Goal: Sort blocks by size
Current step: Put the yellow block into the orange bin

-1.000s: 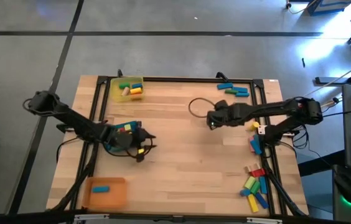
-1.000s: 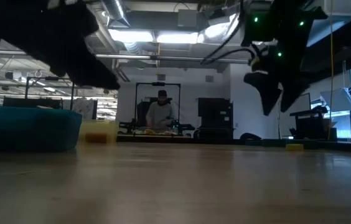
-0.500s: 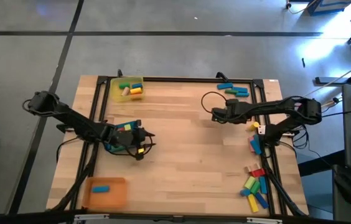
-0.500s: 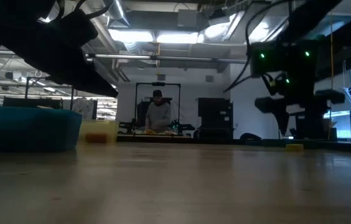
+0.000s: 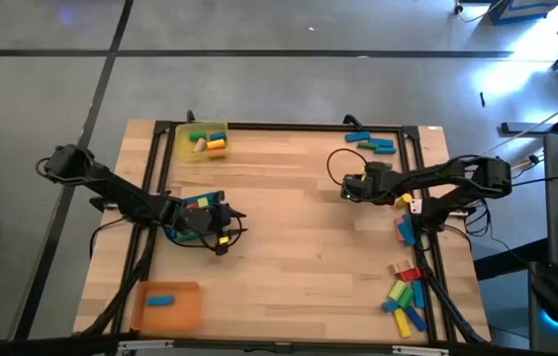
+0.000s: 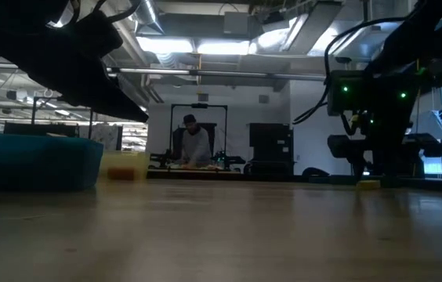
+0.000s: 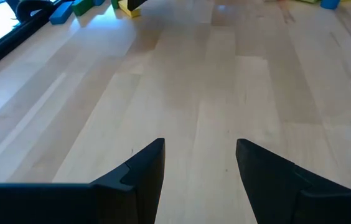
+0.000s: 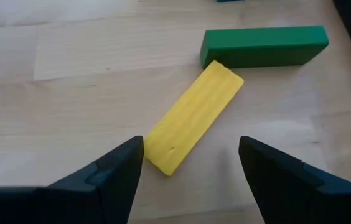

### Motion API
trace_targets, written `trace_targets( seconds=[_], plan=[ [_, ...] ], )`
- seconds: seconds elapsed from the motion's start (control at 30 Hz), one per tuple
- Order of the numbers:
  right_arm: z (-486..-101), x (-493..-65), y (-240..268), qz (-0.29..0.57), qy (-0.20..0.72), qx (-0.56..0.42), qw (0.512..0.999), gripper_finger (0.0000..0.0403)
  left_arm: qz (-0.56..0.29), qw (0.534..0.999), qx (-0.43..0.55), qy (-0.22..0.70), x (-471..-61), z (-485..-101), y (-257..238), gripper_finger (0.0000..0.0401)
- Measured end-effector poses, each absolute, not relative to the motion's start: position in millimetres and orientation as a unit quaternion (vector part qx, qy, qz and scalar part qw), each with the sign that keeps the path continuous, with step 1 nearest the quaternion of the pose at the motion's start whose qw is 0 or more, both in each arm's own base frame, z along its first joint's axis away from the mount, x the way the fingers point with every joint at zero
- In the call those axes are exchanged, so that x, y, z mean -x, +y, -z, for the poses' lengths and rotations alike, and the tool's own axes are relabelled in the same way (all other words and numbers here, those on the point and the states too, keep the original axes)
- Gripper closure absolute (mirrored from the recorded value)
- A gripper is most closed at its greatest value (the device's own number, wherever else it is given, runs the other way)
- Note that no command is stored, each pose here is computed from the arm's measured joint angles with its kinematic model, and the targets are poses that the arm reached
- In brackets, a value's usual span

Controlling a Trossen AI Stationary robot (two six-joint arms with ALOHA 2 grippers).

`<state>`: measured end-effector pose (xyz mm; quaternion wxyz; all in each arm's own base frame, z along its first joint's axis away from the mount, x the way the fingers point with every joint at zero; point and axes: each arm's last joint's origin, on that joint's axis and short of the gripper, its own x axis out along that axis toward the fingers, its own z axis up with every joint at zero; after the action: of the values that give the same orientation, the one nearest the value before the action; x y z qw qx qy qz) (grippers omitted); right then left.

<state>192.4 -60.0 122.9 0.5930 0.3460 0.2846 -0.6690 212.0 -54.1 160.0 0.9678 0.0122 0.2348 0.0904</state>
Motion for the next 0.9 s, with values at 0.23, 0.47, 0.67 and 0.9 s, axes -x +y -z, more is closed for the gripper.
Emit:
trace_targets(
  seconds=[0.23,0.47,0.67,0.9],
  plan=[
    [-124,-194,-62,0.677,0.258,-0.341,0.599,0.0134,-0.09,0.968,-0.012,0.235,-212,-160,-54,0.0219],
    [-125,-195,-66,0.689,0.226,-0.343,0.597,0.0134,-0.091,0.968,-0.012,0.235,-212,-160,-54,0.0219],
    [-119,-196,-66,0.696,0.233,-0.332,0.592,0.0134,-0.091,0.968,-0.012,0.235,-212,-160,-54,0.0219],
    [-97,-201,-66,0.707,0.252,-0.32,0.578,0.0134,-0.091,0.968,-0.012,0.234,-212,-160,-54,0.0219]
  ],
)
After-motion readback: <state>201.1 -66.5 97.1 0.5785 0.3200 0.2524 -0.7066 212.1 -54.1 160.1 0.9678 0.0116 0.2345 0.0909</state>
